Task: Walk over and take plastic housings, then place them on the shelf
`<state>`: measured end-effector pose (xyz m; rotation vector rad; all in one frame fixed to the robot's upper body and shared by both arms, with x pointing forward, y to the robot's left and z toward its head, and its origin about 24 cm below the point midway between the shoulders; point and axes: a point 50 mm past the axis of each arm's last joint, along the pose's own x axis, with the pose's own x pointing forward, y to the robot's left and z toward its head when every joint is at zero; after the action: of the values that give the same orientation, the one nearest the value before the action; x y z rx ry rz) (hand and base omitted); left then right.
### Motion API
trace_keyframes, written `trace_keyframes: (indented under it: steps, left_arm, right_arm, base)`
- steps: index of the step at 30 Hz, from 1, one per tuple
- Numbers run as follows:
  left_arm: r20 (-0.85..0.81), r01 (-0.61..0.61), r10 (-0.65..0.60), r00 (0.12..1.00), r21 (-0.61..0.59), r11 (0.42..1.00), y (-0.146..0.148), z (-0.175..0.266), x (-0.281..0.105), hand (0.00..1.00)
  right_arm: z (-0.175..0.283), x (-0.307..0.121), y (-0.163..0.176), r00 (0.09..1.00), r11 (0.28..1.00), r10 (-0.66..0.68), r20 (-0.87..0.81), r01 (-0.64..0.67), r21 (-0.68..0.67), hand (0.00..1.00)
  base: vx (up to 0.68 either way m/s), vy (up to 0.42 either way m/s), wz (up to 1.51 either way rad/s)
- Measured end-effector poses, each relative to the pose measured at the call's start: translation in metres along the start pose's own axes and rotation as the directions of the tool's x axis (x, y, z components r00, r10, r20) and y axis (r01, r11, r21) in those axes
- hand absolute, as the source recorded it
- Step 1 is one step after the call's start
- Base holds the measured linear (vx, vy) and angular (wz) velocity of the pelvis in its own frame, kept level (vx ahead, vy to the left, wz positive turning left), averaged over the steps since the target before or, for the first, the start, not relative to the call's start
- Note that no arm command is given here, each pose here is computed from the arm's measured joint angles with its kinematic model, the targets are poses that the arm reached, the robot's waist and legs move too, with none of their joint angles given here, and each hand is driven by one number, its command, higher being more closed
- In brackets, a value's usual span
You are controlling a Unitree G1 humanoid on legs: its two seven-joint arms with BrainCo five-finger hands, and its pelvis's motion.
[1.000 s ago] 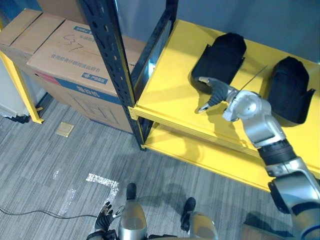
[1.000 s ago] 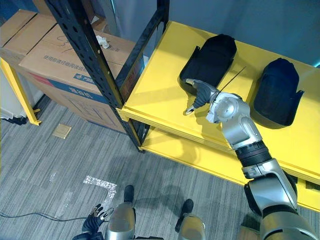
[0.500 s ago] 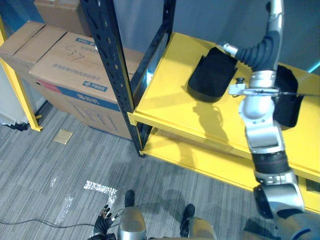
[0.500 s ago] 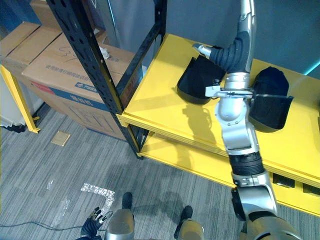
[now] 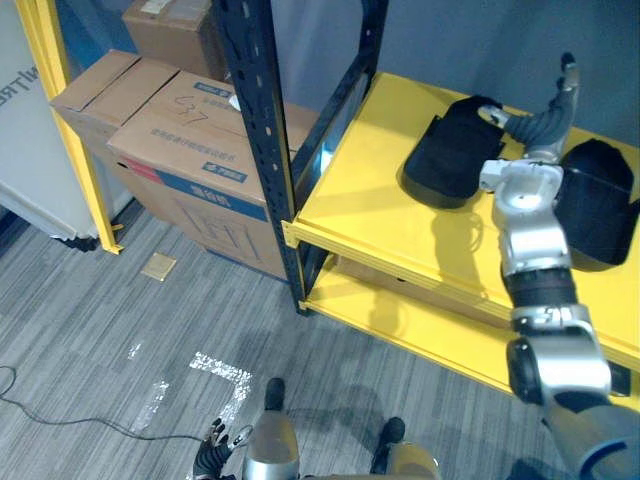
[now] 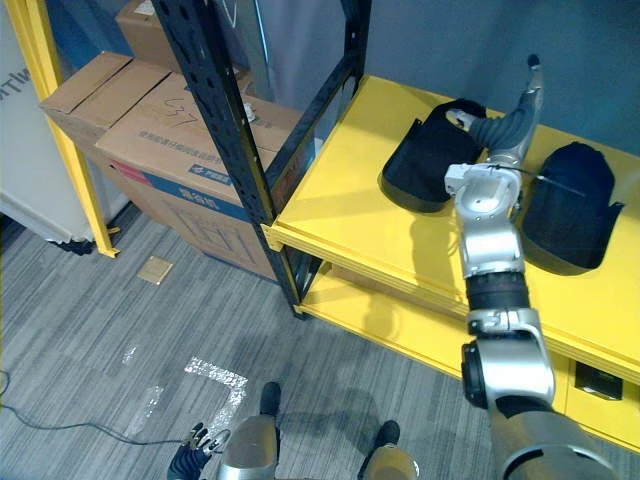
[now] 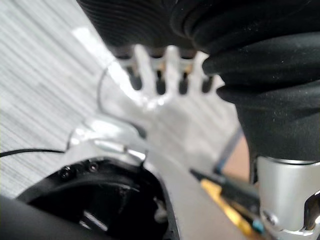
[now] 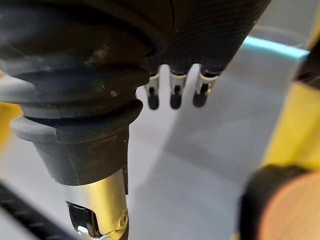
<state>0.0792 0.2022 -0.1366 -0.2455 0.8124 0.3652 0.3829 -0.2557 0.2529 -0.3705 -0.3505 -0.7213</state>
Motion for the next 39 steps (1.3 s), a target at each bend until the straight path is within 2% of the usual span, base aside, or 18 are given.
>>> trace_keyframes:
  steps: [4, 7, 11, 15, 20, 31, 39]
  left_arm:
    - [0.008, 0.036, -0.036, 0.999, -0.027, 0.999, -0.012, 0.000, 0.000, 0.00]
    - [0.005, 0.048, -0.048, 0.999, -0.048, 0.998, -0.015, 0.000, 0.000, 0.00]
    - [0.013, 0.072, -0.072, 0.997, -0.049, 0.996, -0.018, 0.002, 0.001, 0.00]
    - [0.022, 0.109, -0.108, 0.994, -0.065, 0.992, -0.028, 0.006, 0.004, 0.00]
    - [0.025, 0.121, -0.120, 0.992, -0.076, 0.990, -0.032, 0.008, 0.005, 0.00]
    - [0.022, 0.131, -0.129, 0.991, -0.088, 0.988, -0.035, 0.007, 0.005, 0.00]
    - [0.023, 0.108, -0.106, 0.994, -0.114, 0.988, -0.034, 0.008, 0.006, 0.00]
  right_arm:
    - [0.022, 0.031, -0.035, 0.979, 0.979, -0.204, -0.022, 0.204, -0.018, 0.00]
    - [0.028, 0.041, -0.044, 0.972, 0.973, -0.227, -0.063, 0.229, 0.021, 0.00]
    - [0.019, 0.046, -0.048, 0.973, 0.981, -0.178, -0.144, 0.187, 0.056, 0.00]
    - [0.024, 0.051, -0.043, 0.984, 0.994, -0.050, -0.172, 0.065, 0.087, 0.00]
    - [0.027, 0.053, -0.039, 0.981, 0.989, 0.025, -0.190, 0.003, 0.145, 0.00]
    - [0.039, 0.057, -0.041, 0.986, 0.987, 0.111, -0.124, -0.095, 0.132, 0.00]
    - [0.040, 0.057, -0.040, 0.989, 0.988, 0.112, -0.101, -0.100, 0.119, 0.00]
  base:
    - [-0.02, 0.011, 0.25]
    - [-0.03, 0.004, 0.11]
    - [0.00, 0.000, 0.03]
    - [-0.03, -0.016, -0.01]
    - [-0.01, -0.032, -0.02]
    - [-0.01, -0.016, -0.01]
    - [-0.03, -0.019, 0.02]
